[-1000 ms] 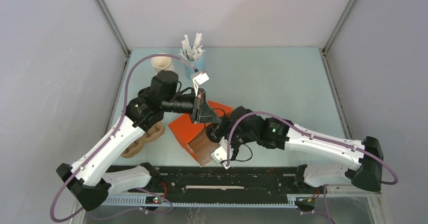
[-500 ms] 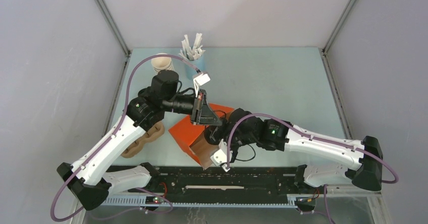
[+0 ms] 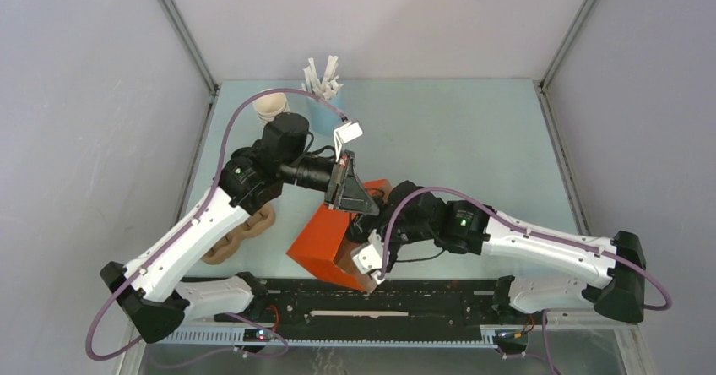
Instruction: Pack the takeout coffee
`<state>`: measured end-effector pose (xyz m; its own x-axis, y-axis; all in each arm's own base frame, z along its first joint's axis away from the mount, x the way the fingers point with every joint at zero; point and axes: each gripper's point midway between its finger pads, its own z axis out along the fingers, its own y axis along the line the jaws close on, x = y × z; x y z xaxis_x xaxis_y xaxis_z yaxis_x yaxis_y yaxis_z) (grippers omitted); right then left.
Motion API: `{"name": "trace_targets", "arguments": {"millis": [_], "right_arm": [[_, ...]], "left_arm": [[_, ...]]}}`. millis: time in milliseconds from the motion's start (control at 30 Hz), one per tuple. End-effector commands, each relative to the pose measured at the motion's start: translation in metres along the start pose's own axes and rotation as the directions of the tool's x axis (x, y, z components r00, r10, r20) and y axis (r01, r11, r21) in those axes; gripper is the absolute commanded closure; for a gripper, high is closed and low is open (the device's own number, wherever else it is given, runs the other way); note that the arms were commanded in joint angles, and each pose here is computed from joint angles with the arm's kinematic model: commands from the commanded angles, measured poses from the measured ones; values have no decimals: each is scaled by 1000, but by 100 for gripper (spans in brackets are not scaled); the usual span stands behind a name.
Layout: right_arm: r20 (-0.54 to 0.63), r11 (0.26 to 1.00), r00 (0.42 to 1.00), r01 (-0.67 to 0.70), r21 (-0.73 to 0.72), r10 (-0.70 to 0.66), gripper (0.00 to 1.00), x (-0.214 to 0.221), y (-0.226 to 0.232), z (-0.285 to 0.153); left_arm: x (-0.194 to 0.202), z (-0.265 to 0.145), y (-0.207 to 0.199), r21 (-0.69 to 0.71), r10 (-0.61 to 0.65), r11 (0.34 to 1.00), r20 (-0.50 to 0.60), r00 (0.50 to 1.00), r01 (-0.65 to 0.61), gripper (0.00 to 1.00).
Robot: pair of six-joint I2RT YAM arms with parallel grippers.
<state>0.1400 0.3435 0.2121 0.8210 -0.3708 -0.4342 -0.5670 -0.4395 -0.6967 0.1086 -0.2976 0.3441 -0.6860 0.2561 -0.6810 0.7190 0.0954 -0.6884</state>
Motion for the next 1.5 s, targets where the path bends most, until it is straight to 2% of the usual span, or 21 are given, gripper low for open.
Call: {"name": "trace_targets", "arguments": {"millis": [0,200,433,567,800,1267,1367,1467], "right_arm": [[-19,999,999,38,-17,-39,45,-3,7,-12],[-40,997,999,28,-67,-31,45,1,27,-24],[-16,996,999,34,-88,-35,45,-20,39,-19],[-51,998,998,43,-51,-46,44,-14,27,-8],[-122,999,992,6,-44,-11,45,5,18,4],[-191,998,980,52,-43,-59,44,43,5,3],[-128,1000,992,9,1,-9,43,33,-3,2],[-116,999,993,-27,-17,25,44,27,5,9]], "left_arm": [[-12,-5,-29,78,47,996,10,999,-48,100],[-6,-7,-25,51,51,997,-24,998,-50,100],[-21,-3,-28,65,79,995,-9,997,-78,100],[-24,8,-29,95,85,992,-26,996,-82,100],[3,10,-10,64,61,996,-81,995,-56,100],[20,0,-4,44,31,999,-47,998,-29,100],[18,-3,-3,24,35,999,-35,999,-34,100],[5,-5,3,-49,63,997,-5,998,-63,100]]}}
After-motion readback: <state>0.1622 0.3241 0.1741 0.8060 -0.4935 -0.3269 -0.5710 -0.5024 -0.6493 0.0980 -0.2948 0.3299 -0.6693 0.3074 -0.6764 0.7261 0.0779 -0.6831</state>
